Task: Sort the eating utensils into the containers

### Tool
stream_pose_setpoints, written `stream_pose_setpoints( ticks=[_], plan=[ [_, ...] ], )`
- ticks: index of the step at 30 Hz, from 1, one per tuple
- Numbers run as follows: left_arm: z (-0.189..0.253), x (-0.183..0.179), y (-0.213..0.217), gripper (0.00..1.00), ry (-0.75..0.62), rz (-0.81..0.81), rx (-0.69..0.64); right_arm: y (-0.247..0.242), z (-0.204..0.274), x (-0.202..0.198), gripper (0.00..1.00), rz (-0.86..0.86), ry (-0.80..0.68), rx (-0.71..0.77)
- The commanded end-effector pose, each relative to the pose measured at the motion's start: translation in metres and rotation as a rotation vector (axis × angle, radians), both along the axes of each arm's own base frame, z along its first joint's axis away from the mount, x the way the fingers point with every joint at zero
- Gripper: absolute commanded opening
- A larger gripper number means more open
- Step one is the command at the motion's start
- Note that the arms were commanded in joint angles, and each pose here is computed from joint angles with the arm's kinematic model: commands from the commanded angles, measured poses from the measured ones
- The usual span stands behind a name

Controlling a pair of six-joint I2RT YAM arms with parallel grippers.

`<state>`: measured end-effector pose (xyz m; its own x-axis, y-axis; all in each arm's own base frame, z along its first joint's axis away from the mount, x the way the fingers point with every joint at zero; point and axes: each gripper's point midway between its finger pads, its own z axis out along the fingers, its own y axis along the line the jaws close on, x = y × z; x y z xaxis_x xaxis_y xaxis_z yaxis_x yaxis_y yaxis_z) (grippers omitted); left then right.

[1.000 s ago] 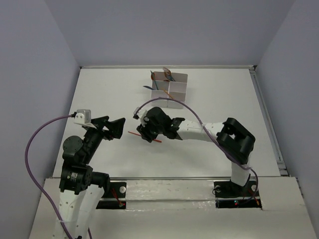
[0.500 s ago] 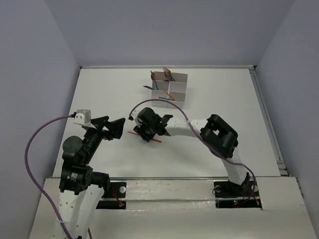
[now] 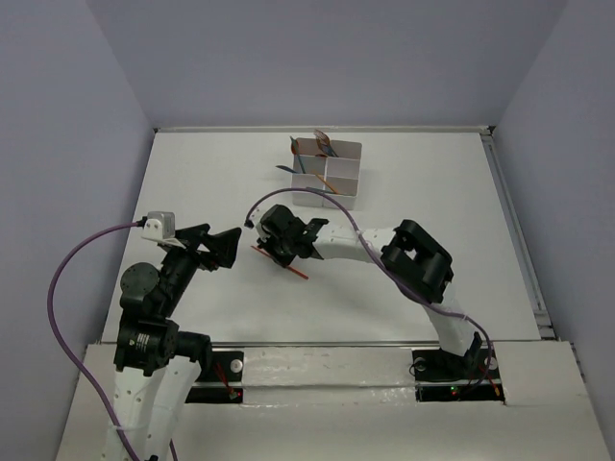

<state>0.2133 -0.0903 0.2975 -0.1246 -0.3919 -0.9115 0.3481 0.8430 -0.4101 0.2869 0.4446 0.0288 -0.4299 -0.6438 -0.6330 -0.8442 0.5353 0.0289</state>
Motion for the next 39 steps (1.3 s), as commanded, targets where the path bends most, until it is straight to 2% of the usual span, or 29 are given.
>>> stream_pose_setpoints(
  ticks=[1, 2, 3, 5, 6, 7, 10, 11, 13, 15, 20, 25, 39],
  plan=[
    [0.009, 0.0, 0.001, 0.99, -0.05, 0.005, -0.003, 0.0, 0.042, 0.022, 0.07, -0.101, -0.147, 0.076],
    [0.009, 0.0, 0.001, 0.99, -0.048, 0.005, -0.002, 0.001, 0.076, 0.026, 0.07, -0.117, -0.2, 0.143],
    [0.009, 0.0, 0.002, 0.99, -0.047, 0.006, -0.002, -0.004, 0.074, 0.037, 0.07, -0.141, -0.216, 0.159],
    [0.008, 0.001, 0.001, 0.99, -0.044, 0.006, -0.002, -0.013, 0.141, 0.063, 0.07, -0.241, -0.307, 0.356],
    [0.008, 0.001, 0.001, 0.99, -0.045, 0.007, -0.002, -0.027, 0.144, 0.067, 0.07, -0.264, -0.324, 0.375],
    [0.008, 0.001, 0.001, 0.99, -0.045, 0.005, -0.002, -0.046, 0.188, 0.086, 0.07, -0.33, -0.411, 0.472],
    [0.006, 0.002, 0.001, 0.99, -0.038, 0.003, -0.001, -0.087, 0.216, 0.106, 0.07, -0.412, -0.497, 0.551],
    [0.007, 0.002, 0.0, 0.99, -0.04, 0.0, 0.001, -0.097, 0.236, 0.117, 0.07, -0.439, -0.551, 0.627],
    [0.007, 0.002, 0.0, 0.99, -0.038, -0.003, 0.001, -0.13, 0.235, 0.136, 0.07, -0.491, -0.592, 0.674],
    [0.006, 0.003, -0.001, 0.99, -0.033, -0.006, 0.001, -0.152, 0.26, 0.154, 0.07, -0.518, -0.71, 0.777],
    [0.003, 0.004, -0.001, 0.99, -0.022, -0.004, 0.005, -0.173, 0.273, 0.188, 0.07, -0.566, -0.837, 0.857],
    [0.001, 0.006, 0.0, 0.99, -0.013, 0.002, 0.007, -0.174, 0.252, 0.218, 0.07, -0.584, -0.858, 0.846],
    [-0.002, 0.01, 0.0, 0.99, 0.002, 0.003, 0.011, -0.179, 0.207, 0.232, 0.07, -0.595, -0.935, 0.763]
  ],
)
